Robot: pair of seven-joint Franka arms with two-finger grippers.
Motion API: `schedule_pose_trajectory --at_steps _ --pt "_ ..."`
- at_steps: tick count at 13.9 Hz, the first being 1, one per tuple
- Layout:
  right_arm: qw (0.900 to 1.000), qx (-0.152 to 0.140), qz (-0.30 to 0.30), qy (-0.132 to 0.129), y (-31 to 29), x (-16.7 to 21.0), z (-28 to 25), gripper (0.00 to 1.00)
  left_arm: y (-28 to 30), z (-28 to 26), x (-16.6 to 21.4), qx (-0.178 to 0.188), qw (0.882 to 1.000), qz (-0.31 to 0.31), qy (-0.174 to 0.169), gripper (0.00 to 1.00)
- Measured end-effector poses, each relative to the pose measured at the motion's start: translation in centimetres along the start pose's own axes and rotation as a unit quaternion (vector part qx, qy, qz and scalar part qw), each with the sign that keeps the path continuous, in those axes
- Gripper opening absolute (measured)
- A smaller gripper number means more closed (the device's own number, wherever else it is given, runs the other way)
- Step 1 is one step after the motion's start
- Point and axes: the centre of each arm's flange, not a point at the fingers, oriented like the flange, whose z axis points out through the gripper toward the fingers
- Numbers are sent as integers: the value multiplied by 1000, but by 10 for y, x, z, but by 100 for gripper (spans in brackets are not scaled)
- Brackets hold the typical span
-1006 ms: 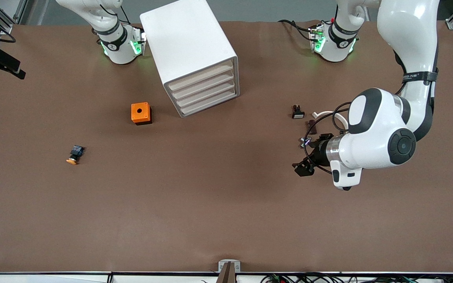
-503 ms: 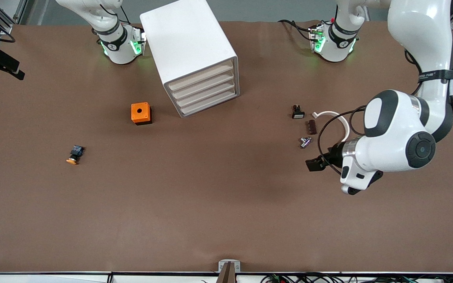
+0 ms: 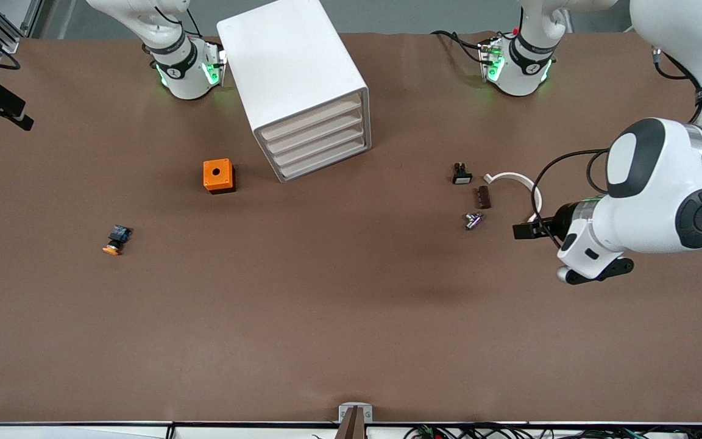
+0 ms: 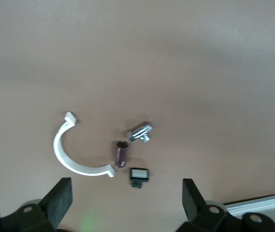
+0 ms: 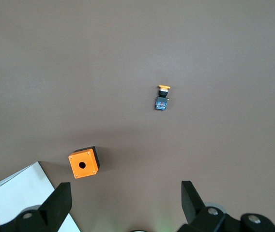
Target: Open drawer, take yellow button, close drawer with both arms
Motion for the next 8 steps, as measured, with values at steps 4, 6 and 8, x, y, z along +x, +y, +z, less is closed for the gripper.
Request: schedule_pose_trajectory --at_steps 4,6,8 --pt "1000 0 -19 0 0 0 0 100 -38 -10 -11 2 1000 26 0 100" --pt "1000 0 -25 0 0 0 0 100 -57 -14 -16 8 999 37 2 100" --pt "1000 0 -30 0 -3 -1 0 100 -68 -16 -24 8 999 43 3 100"
